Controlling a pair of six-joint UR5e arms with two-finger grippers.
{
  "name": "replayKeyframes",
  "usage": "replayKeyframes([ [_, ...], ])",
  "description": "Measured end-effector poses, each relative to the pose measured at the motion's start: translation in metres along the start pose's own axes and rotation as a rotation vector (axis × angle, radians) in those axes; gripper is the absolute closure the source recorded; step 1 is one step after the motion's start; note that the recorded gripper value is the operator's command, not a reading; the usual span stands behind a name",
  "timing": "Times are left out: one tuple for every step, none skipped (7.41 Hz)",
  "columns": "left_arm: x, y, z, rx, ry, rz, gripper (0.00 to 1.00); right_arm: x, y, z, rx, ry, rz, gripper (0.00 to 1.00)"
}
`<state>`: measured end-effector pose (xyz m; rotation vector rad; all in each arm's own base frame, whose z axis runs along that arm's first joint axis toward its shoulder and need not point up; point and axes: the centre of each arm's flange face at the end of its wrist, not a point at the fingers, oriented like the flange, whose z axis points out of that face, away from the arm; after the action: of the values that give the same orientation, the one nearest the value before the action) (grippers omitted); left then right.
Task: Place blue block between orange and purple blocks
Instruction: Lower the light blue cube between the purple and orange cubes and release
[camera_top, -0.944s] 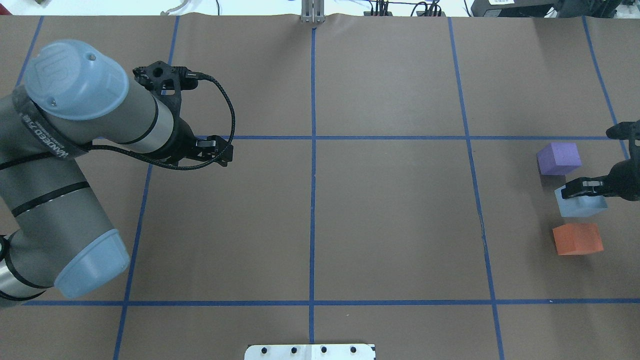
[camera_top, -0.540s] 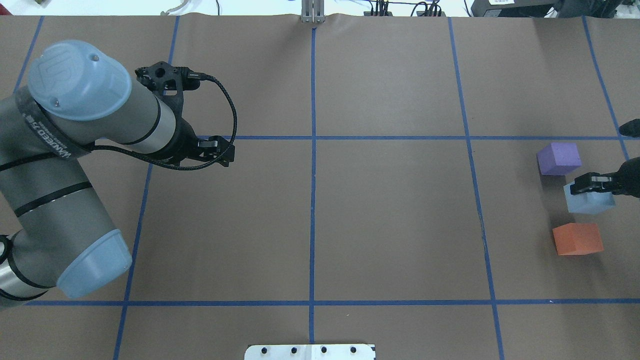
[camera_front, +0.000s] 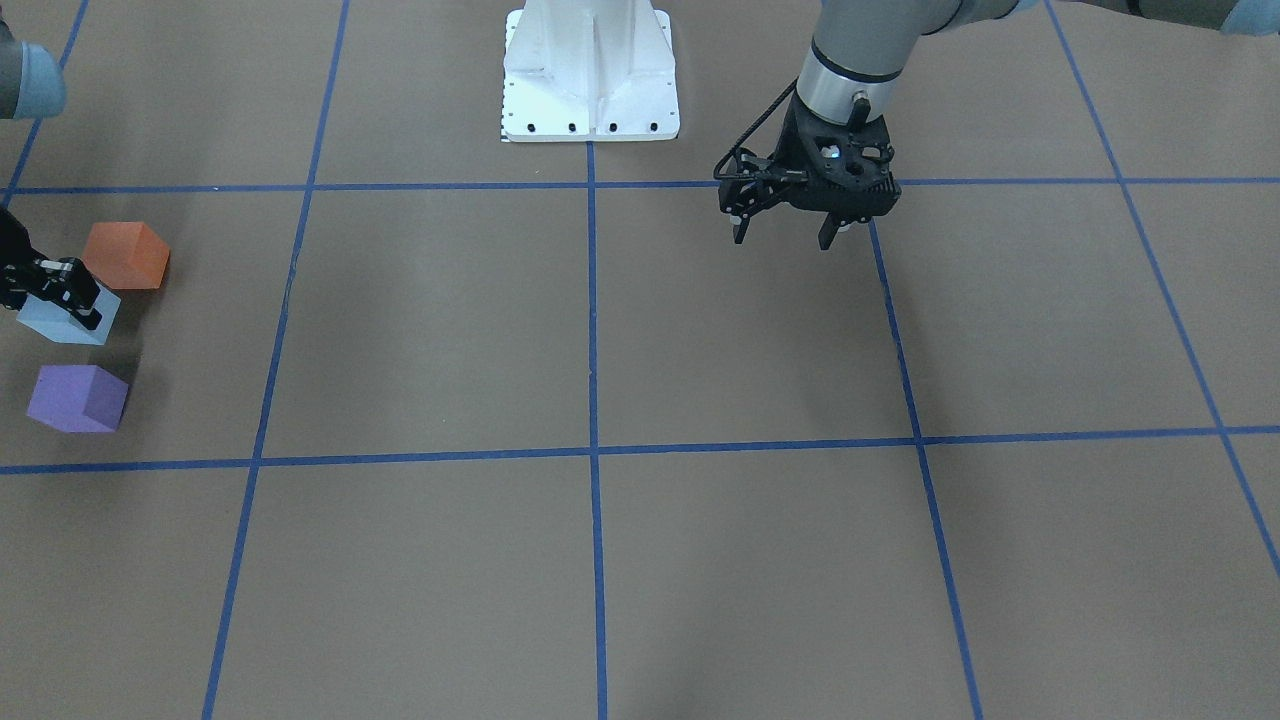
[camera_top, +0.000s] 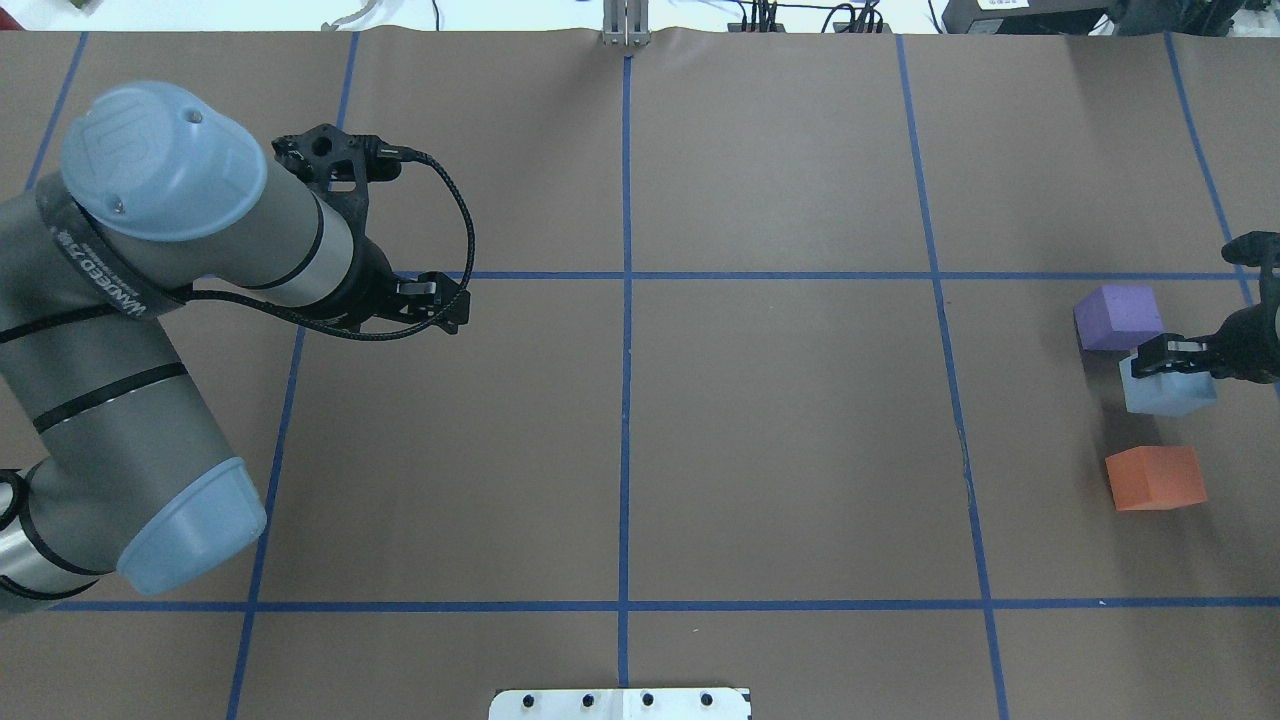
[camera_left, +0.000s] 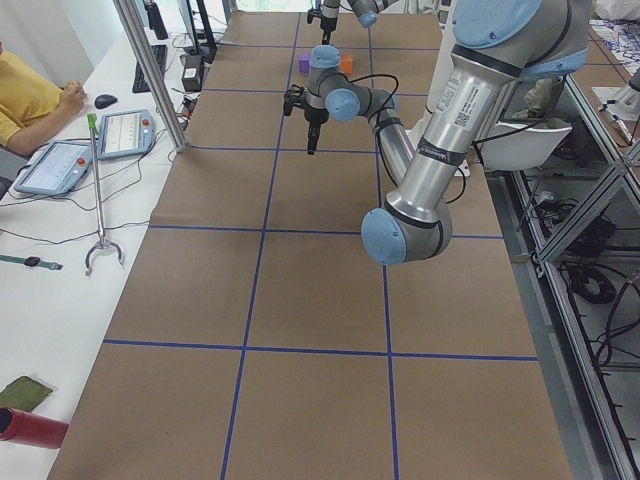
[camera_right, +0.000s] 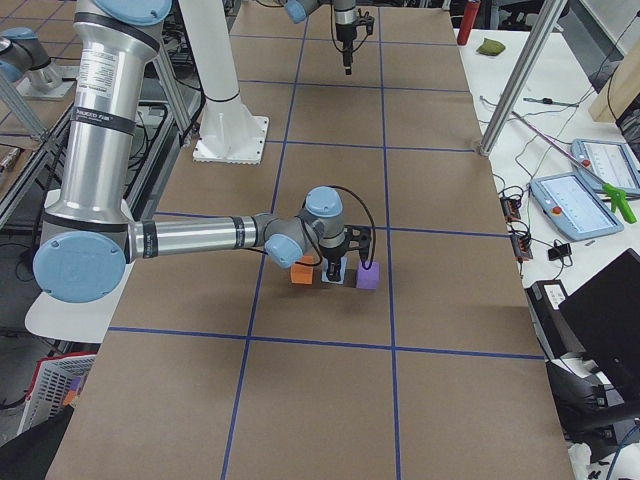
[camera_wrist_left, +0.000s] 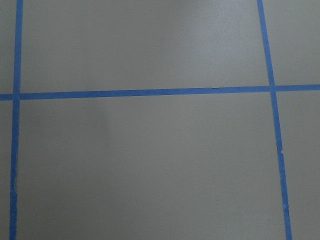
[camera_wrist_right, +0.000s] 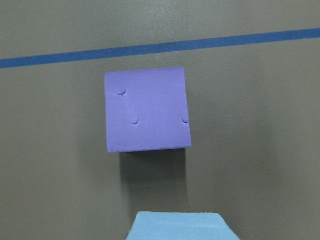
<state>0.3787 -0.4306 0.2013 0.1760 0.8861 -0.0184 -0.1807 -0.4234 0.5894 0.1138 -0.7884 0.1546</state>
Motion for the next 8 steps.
replayKeyframes([
  [0.000, 0.000, 0.000, -0.001, 0.000, 0.000, 0.00, -0.003, -0.004, 0.004, -0.002, 0.000, -0.002, 1.00],
  [0.000, 0.000, 0.001, -0.001, -0.001, 0.000, 0.00, -0.004, -0.005, 0.008, -0.007, 0.000, -0.004, 1.00],
  [0.001, 0.000, 0.001, -0.002, -0.001, 0.001, 0.00, -0.004, -0.004, 0.011, -0.013, 0.001, -0.007, 1.00],
  [0.001, 0.000, 0.002, -0.002, -0.001, 0.001, 0.00, -0.005, -0.002, 0.014, -0.020, 0.002, -0.011, 1.00],
  [0.001, 0.000, 0.002, -0.002, -0.001, 0.001, 0.00, -0.006, 0.000, 0.018, -0.029, 0.004, -0.016, 1.00],
  [0.002, 0.000, 0.002, -0.002, -0.001, 0.001, 0.00, -0.007, 0.003, 0.022, -0.038, 0.006, -0.021, 1.00],
  [0.002, 0.000, 0.002, -0.003, 0.000, 0.001, 0.00, -0.008, 0.006, 0.026, -0.046, 0.008, -0.026, 1.00],
  [0.004, 0.001, 0.002, -0.003, 0.001, 0.001, 0.00, -0.010, 0.008, 0.029, -0.053, 0.009, -0.033, 1.00],
])
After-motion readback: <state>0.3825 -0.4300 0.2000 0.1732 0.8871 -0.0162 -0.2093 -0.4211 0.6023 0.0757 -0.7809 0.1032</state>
